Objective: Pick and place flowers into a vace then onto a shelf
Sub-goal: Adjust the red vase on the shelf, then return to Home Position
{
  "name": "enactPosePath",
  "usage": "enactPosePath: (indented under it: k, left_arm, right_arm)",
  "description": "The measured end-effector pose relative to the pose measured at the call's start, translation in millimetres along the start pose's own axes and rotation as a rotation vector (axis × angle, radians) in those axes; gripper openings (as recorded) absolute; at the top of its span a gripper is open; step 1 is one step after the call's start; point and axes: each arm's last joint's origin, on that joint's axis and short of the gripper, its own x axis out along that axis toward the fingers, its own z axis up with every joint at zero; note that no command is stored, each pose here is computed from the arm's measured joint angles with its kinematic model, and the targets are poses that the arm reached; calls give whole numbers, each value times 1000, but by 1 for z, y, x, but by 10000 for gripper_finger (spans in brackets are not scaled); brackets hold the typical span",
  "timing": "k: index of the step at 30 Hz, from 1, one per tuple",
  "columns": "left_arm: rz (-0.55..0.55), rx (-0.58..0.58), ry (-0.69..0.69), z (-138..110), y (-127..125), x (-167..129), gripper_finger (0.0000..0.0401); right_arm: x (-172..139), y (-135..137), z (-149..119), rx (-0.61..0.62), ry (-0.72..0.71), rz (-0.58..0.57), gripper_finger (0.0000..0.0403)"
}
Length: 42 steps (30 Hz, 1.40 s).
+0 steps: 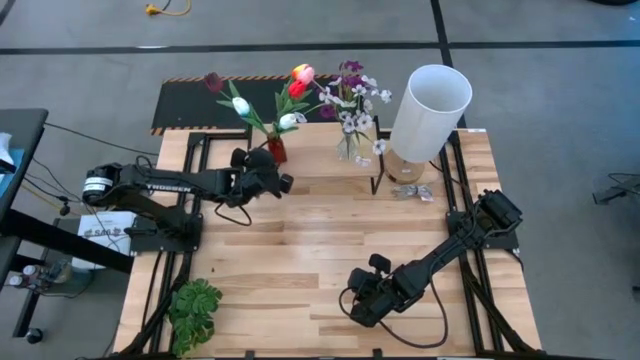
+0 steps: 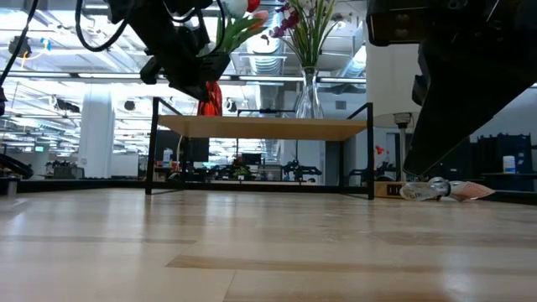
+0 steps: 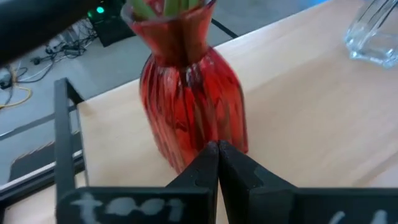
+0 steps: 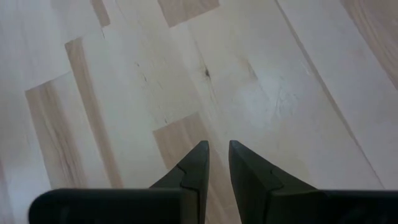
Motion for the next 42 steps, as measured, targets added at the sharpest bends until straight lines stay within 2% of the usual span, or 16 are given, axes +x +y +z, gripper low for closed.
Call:
enactPosePath:
  k: [9, 12, 16, 19, 22, 25, 28, 30, 31, 35, 37, 39, 42]
  left_arm:
    - [-41, -7, -3, 5, 0, 4, 0]
    - [-108, -14, 0, 4, -4, -7, 0]
    - [-234, -35, -4, 7, -7, -30, 0]
    - [-440, -30, 46, 10, -7, -49, 0]
    - [-741, 19, 144, 13, -5, -66, 0]
    - [-1013, 30, 215, 16, -4, -81, 0]
    - [-1282, -30, 197, 28, -6, -94, 0]
    - [-1419, -76, 92, 41, -7, -105, 0]
    - [-1468, -96, 16, 48, -6, -110, 0]
    - [-1582, -154, -330, 76, 9, -132, 0]
    - [-1583, -163, -460, 85, 25, -142, 0]
    - [-1541, -163, -585, 93, 43, -151, 0]
    - [-1428, -153, -733, 102, 78, -168, 0]
  right_arm:
    - [1, -3, 2, -3, 8, -17, 54]
    - [2, -10, 3, -18, 34, -59, 54]
    - [-5, -25, 10, -105, 76, -115, 49]
    - [-19, -39, 22, -182, 99, -123, 29]
    - [-36, -55, 35, -294, 167, -39, 5]
    - [-55, -71, 52, -381, 247, 219, 7]
    - [-80, -90, 74, -363, 224, 488, 2]
    - [-106, -104, 95, -318, 110, 592, 2]
    - [-121, -112, 106, -292, 30, 608, 2]
    - [-201, -141, 134, -279, -406, 602, 1]
    - [-247, -153, 136, -312, -649, 563, 1]
    - [-290, -166, 127, -340, -874, 493, 1]
    - [-337, -188, 103, -335, -1096, 369, 0]
